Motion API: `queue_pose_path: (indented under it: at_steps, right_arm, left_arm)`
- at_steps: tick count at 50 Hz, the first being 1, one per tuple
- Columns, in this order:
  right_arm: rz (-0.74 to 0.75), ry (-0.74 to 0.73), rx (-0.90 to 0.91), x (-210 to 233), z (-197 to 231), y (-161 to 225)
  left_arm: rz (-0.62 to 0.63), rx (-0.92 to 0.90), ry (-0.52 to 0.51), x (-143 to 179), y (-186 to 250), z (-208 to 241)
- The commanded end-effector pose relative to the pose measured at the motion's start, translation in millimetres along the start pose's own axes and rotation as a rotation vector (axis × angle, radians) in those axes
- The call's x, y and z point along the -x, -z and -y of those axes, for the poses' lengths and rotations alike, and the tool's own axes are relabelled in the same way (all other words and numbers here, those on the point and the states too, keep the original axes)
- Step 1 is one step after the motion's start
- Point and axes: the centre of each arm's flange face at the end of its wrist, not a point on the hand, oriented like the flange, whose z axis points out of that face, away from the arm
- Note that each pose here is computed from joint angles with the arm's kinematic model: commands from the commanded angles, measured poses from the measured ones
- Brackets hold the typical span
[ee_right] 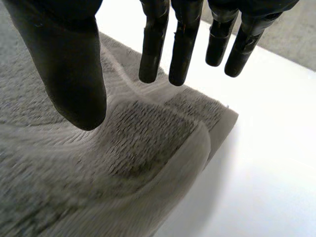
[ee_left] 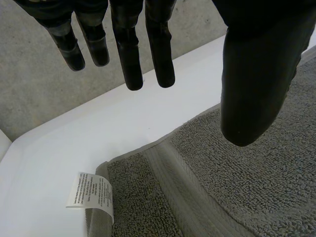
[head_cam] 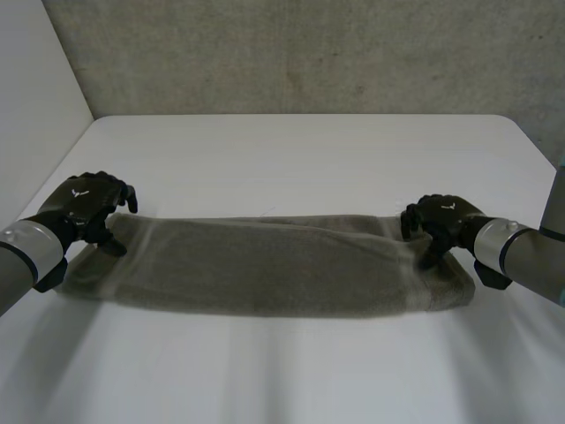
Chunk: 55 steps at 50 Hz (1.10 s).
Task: Fold the towel.
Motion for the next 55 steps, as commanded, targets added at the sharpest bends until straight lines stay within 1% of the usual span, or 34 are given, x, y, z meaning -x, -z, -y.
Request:
queue_pose_path:
  at_steps: [1, 7, 13, 20, 31, 41, 46, 55]
  right_arm:
    - [0.016, -0.015, -0.022, 7.1, 4.2, -9.1]
    - [0.043, -0.016, -0.034, 18.1, 7.9, -13.1]
    - [0.069, -0.021, -0.027, 28.6, 3.1, -26.0]
    - [0.076, -0.024, -0.019, 30.4, -0.7, -30.0]
    - [0.065, -0.012, -0.046, 25.8, 7.6, -32.7]
    - [0.065, -0.012, -0.046, 24.5, 6.6, -37.0]
    - [0.059, -0.009, -0.052, 22.1, 5.4, -43.7]
    - [-0.029, 0.018, -0.096, 2.6, 12.5, -70.8]
  left_arm:
    - [0.001, -0.002, -0.001, 0.1, -0.1, 0.2]
    - [0.0, -0.003, -0.001, 0.2, -0.5, 0.3]
    - [0.0, -0.006, -0.003, 0.3, -0.7, 0.2]
    - [0.002, -0.006, -0.002, 1.0, -1.1, 0.1]
    - [0.001, -0.004, -0.005, 0.9, -1.3, -0.3]
    - [0.002, -0.006, -0.005, 1.0, -1.4, -0.2]
    - [0.002, -0.006, -0.005, 1.2, -2.3, -0.9]
    - [0.005, -0.019, -0.015, 1.7, -4.1, -0.4]
